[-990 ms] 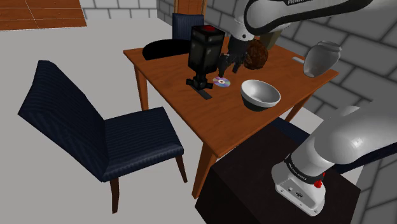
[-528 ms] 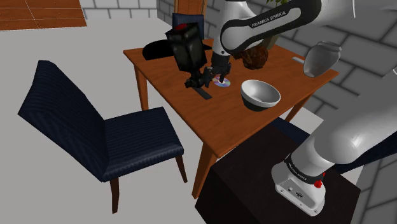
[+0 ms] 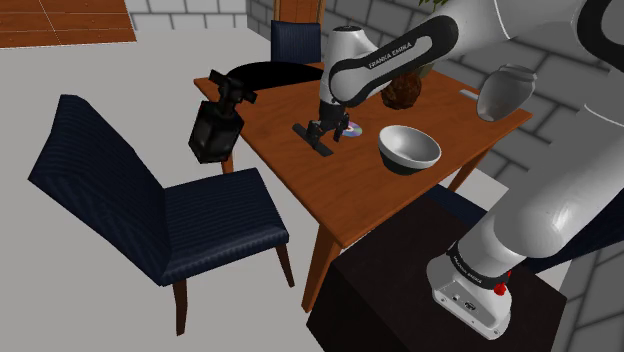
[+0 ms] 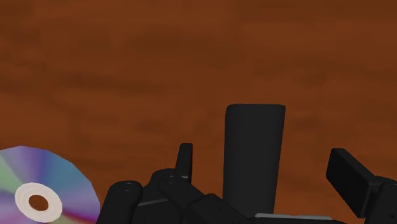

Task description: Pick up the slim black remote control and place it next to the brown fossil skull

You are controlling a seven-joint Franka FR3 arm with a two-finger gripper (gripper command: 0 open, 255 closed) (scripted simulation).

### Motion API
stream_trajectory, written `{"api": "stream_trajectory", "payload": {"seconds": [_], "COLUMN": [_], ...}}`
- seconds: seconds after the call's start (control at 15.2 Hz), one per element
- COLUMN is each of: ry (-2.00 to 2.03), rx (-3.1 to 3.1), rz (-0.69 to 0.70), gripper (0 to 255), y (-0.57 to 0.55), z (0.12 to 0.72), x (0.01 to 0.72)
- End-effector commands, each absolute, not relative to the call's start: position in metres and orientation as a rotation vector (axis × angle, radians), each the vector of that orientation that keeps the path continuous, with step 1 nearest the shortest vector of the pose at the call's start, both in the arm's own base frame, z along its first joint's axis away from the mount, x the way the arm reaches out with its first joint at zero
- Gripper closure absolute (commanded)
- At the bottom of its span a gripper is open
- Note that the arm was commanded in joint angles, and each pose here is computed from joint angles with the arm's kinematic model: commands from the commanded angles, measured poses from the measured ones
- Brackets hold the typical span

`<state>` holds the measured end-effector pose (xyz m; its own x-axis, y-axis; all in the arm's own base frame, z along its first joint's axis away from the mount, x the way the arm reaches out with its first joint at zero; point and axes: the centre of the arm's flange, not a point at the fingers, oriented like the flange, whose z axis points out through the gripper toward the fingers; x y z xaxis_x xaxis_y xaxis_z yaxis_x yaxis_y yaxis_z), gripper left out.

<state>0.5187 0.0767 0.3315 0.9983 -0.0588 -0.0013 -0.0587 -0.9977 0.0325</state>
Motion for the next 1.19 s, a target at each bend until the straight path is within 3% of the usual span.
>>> {"api": "stream_trajectory", "payload": {"seconds": [0.0,0.59,0.66,1.12], "ry": [-0.091,-0.091,-0.091,-0.091], "rx": [3.108,3.108,3.108,3.108], "rz": [-0.003,-0.003,-0.003,-0.003], "gripper": [0,0,255,255], "y": [0.0768,0.0766,0.0766,0.0773], "z": [0.3217,0.3135,0.3135,0.3141], "x": [0.5187,0.5187,0.5187,0.5187]}}
